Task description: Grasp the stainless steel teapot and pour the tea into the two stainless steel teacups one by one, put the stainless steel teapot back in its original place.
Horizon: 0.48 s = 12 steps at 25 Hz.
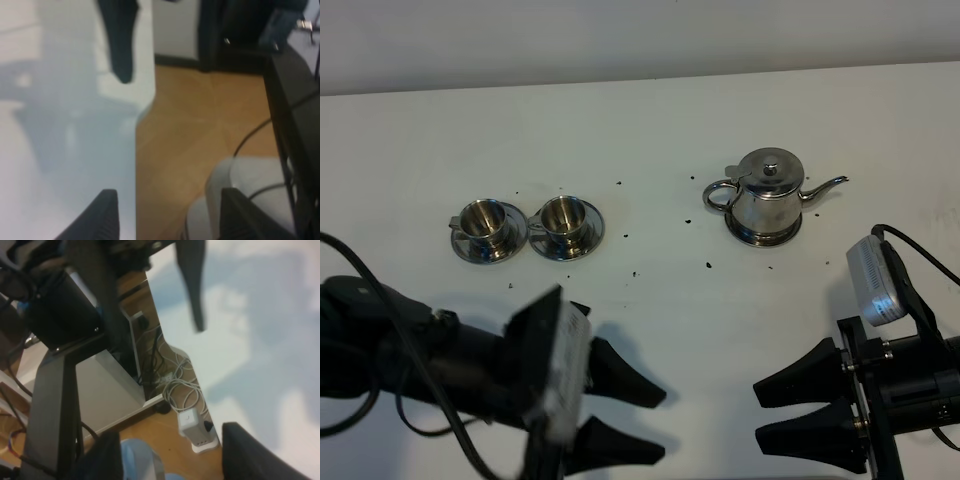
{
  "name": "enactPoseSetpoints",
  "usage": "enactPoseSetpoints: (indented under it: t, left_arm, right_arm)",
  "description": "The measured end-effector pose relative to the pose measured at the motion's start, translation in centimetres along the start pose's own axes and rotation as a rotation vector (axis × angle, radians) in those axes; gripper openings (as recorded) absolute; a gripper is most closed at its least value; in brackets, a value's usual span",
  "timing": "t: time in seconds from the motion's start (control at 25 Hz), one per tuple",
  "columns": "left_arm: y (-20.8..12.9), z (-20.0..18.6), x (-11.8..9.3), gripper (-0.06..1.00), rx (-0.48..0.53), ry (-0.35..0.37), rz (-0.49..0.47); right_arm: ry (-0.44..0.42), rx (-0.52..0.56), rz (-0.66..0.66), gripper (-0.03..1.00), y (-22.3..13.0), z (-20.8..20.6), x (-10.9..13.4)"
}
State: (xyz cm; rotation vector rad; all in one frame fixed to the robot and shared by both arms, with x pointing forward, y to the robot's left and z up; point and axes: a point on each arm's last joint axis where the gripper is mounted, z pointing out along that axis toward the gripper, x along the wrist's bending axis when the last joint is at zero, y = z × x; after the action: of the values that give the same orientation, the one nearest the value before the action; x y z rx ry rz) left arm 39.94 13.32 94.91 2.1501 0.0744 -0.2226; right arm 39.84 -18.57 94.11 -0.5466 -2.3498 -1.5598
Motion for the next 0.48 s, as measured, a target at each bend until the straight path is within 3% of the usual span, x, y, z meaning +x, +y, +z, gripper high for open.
enactPoseSetpoints:
  t: [0.16, 0.48]
  left_arm:
    - [-0.13, 0.78, -0.28, 0.47, 0.071, 0.028, 0.051]
    - [-0.18, 0.79, -0.09, 0.47, 0.081, 0.049, 0.053]
  right_arm:
    - [-0.001, 0.000, 0.000, 0.44, 0.00, 0.00, -0.01]
    - [-0.001, 0.000, 0.000, 0.44, 0.00, 0.00, -0.01]
